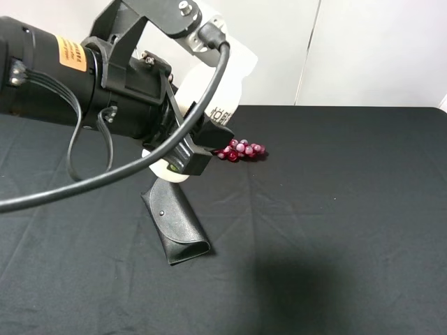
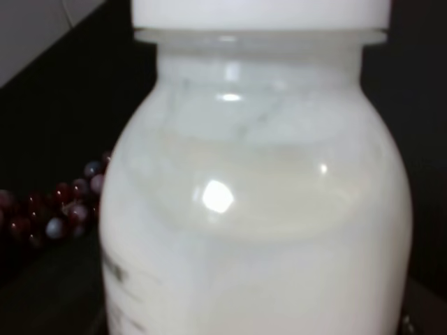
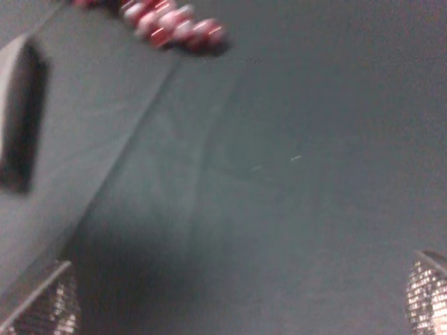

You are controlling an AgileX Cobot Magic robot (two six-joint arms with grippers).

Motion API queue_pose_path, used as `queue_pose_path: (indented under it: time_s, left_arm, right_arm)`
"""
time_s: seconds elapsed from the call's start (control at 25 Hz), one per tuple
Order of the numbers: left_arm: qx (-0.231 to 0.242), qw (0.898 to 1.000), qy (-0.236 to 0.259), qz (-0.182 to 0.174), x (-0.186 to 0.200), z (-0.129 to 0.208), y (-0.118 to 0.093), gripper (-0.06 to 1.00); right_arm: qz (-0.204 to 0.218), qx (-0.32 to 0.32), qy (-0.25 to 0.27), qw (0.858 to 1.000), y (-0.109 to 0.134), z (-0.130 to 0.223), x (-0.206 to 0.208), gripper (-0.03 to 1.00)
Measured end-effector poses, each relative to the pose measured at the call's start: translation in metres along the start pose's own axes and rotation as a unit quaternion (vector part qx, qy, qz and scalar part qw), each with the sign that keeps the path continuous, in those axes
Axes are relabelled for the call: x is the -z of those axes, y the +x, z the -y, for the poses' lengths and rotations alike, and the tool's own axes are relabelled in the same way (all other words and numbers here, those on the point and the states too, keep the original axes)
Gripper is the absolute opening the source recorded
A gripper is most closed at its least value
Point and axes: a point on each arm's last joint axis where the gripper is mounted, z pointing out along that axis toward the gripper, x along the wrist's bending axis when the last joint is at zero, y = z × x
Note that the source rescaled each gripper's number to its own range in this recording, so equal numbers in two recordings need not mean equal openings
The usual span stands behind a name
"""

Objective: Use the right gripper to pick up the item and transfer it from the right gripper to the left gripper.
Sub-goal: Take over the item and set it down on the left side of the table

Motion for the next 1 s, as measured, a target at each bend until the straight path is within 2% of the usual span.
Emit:
queue_pose_path:
  time_s: [0.12,0.24,0.48,0.68,1.0]
  left_arm:
    - [0.015,1.000,0.010,-0.008,0.000,0.002,0.007,0.00]
    - [0.048,0.998,0.031,-0.030,0.002,0.008,0.024,0.00]
    - [0.107,0.988,0.077,-0.075,0.010,0.023,0.060,0.00]
    - [0.164,0.974,0.112,-0.109,0.021,0.037,0.087,0.00]
    - [0.256,0.939,0.150,-0.172,0.050,0.056,0.134,0.00]
  right_arm:
    - [0.053,-0.030,-0.038,0.997,0.000,0.005,0.010,0.98]
    - [0.091,-0.049,-0.051,0.993,0.001,0.007,0.013,0.98]
    - [0.111,-0.060,-0.052,0.991,0.001,0.007,0.013,0.99]
    - [0.112,-0.060,-0.052,0.991,0.001,0.007,0.013,0.99]
    - [0.112,-0.060,-0.052,0.991,0.001,0.007,0.013,0.99]
